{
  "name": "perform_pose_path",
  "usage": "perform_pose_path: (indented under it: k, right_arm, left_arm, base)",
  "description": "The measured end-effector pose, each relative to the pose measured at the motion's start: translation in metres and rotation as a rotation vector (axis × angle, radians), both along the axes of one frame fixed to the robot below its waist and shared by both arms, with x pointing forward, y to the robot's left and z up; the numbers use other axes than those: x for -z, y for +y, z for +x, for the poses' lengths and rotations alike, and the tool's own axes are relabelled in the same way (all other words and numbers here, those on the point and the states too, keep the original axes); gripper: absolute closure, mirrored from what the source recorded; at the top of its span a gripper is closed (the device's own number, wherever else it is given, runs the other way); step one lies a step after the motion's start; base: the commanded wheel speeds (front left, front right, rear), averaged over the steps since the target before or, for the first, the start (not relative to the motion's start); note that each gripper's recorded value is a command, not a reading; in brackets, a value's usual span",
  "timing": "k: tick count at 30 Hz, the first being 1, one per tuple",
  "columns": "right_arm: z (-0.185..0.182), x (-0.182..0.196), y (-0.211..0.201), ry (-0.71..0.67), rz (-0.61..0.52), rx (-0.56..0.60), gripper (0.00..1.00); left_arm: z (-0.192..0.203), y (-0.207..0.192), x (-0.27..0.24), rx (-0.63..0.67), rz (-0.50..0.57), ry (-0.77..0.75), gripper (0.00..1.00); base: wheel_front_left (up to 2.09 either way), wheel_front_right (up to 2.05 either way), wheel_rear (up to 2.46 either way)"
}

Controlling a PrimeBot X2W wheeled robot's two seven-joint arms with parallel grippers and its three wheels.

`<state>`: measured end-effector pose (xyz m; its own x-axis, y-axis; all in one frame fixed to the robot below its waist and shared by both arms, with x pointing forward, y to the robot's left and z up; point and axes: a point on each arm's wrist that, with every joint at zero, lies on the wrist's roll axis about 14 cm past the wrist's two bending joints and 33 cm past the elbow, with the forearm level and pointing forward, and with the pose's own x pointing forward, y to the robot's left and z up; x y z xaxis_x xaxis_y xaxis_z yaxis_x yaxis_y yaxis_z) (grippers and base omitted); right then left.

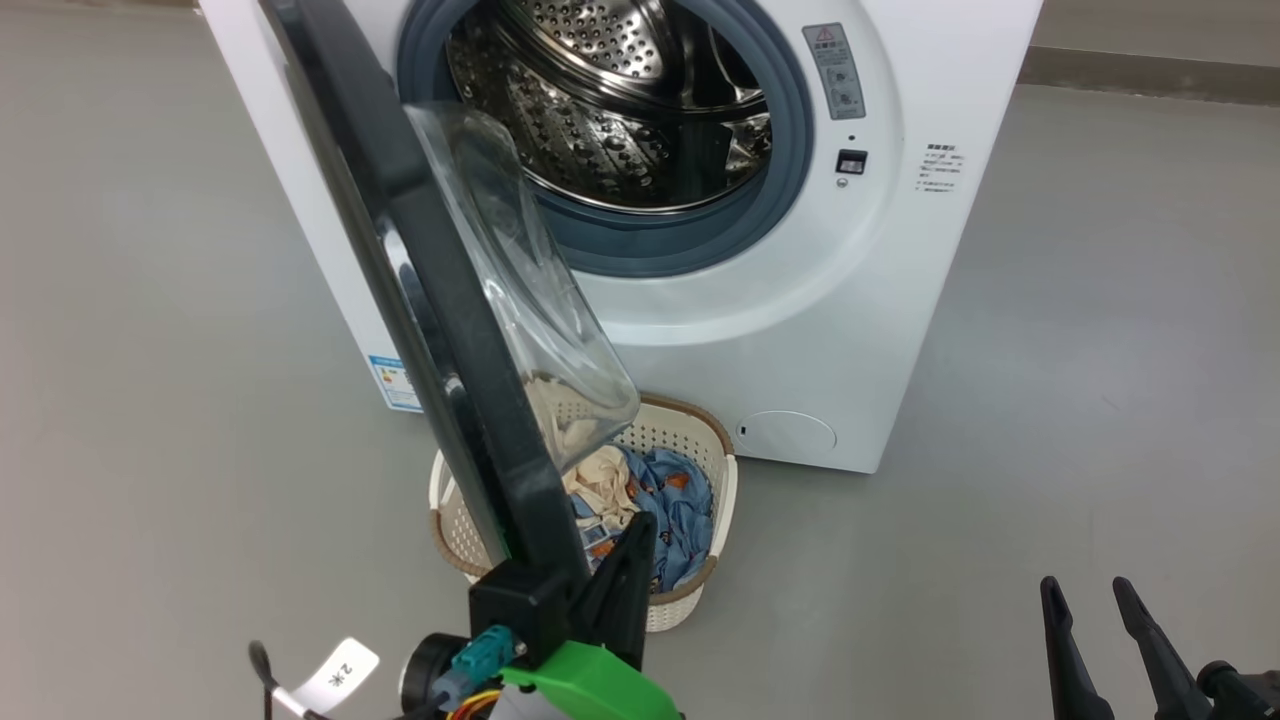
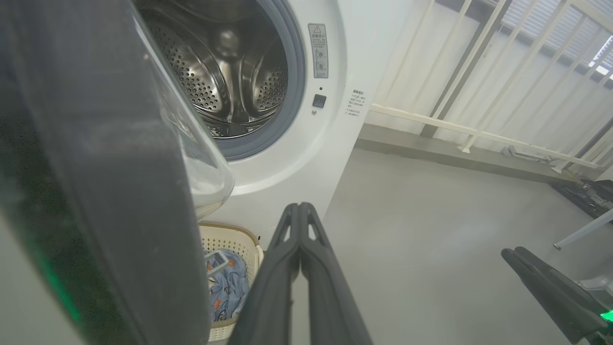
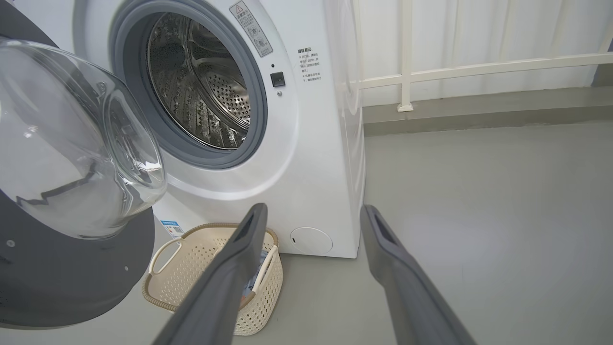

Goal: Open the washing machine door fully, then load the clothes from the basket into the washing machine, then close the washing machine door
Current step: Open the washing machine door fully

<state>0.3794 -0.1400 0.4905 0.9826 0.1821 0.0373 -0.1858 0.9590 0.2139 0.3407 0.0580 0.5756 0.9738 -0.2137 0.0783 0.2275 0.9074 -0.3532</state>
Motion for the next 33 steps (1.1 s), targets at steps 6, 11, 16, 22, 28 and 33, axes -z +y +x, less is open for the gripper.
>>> perform_pose_path:
  k: [6, 11, 16, 22, 28, 33]
  right_arm:
    - [0.003, 0.001, 0.009, 0.003, -0.005, -0.031, 0.0]
    - [0.005, 0.003, 0.013, 0.006, -0.008, -0.044, 0.0]
    - [0.007, 0.007, 0.016, 0.018, -0.01, -0.055, 0.0]
    - [0.01, 0.01, 0.021, 0.027, -0.01, -0.07, 0.0]
    - [0.014, 0.012, 0.031, 0.033, -0.009, -0.1, 0.0]
    - [0.017, 0.013, 0.042, 0.035, -0.006, -0.13, 0.0]
  left_arm:
    - [0.003, 0.018, 0.016, -0.067, -0.001, 0.041, 1.0]
    - [0.004, 0.023, 0.025, -0.095, -0.015, 0.059, 1.0]
    - [0.005, 0.027, 0.035, -0.119, -0.025, 0.088, 1.0]
    - [0.006, 0.032, 0.041, -0.147, -0.028, 0.103, 1.0]
    - [0.005, 0.042, 0.042, -0.193, -0.025, 0.103, 1.0]
    - [0.003, 0.047, 0.042, -0.221, -0.027, 0.102, 1.0]
  base:
    - [0.0, 0.0, 0.0]
    - [0.0, 0.0, 0.0]
    - [0.0, 0.0, 0.0]
    - [0.0, 0.0, 0.0]
    - [0.0, 0.0, 0.0]
    - [0.0, 0.0, 0.0]
